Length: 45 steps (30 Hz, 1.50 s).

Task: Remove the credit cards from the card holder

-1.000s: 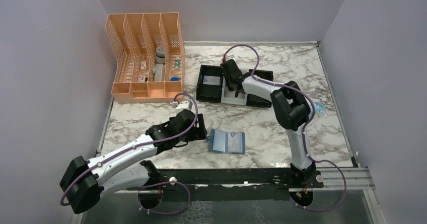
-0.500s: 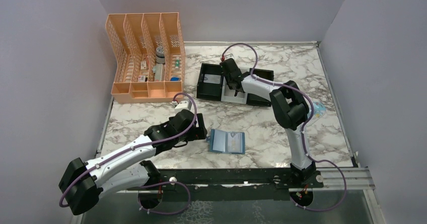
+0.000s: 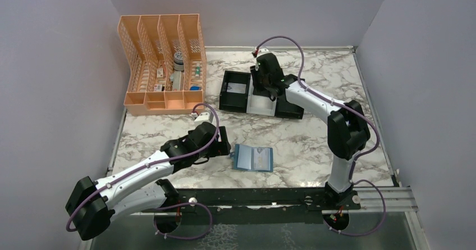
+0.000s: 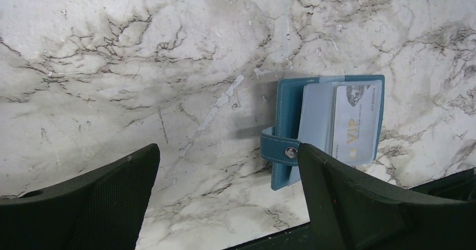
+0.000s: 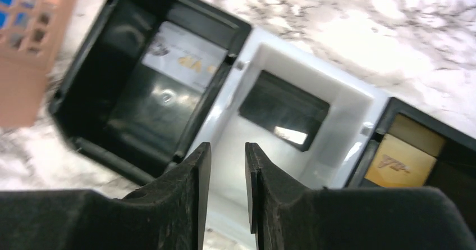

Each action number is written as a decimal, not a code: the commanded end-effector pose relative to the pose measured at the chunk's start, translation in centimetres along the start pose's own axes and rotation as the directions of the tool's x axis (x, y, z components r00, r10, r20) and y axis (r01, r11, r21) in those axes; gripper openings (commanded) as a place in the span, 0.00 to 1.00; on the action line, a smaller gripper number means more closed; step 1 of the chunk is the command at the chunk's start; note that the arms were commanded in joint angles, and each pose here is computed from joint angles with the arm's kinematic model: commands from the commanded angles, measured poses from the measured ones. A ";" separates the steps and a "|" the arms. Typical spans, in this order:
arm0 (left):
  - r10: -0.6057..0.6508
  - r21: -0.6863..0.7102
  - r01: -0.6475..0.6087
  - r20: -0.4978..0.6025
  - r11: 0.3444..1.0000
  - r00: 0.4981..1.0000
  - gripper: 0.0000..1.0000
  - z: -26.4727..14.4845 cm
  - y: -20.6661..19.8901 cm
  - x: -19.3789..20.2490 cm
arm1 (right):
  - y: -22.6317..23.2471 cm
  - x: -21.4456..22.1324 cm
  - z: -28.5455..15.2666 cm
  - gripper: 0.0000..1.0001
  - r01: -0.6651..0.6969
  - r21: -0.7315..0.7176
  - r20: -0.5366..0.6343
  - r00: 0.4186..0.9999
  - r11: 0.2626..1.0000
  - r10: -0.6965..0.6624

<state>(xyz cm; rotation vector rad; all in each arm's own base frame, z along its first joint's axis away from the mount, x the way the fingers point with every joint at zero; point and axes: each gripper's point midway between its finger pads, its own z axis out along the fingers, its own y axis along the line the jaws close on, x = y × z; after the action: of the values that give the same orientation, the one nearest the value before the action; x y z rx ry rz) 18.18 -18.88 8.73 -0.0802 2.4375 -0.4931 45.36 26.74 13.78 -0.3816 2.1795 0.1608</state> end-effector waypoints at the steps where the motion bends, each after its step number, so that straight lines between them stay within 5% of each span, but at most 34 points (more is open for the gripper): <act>1: -0.009 0.017 0.009 0.018 1.000 1.000 0.96 -0.4 -0.2 -0.5 | 3.6 2.5 -0.8 0.33 -0.067 -0.198 -0.070 0.996 0.978 0.054; 15: -0.025 0.022 0.024 0.031 0.999 0.999 0.96 -0.9 0.0 -0.5 | 0.6 8.2 2.2 0.34 -0.064 0.003 -0.207 0.976 0.998 0.063; 33: -0.017 0.011 0.016 0.023 1.000 1.000 0.96 -0.7 0.1 -0.5 | 2.5 11.6 -0.4 0.31 -0.036 -0.165 -0.280 0.960 0.986 -0.012; 45: 0.024 0.105 -0.022 -0.017 0.994 1.000 0.96 -0.9 -2.8 -1.0 | 0.4 6.7 -6.3 0.37 -0.106 -0.107 -0.098 0.991 0.989 0.095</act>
<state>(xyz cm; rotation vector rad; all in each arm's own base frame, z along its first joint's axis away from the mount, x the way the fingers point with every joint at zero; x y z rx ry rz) 18.15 -19.32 9.49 -0.0630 2.4313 -0.5252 37.16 25.31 7.53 -0.4585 2.4082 0.3131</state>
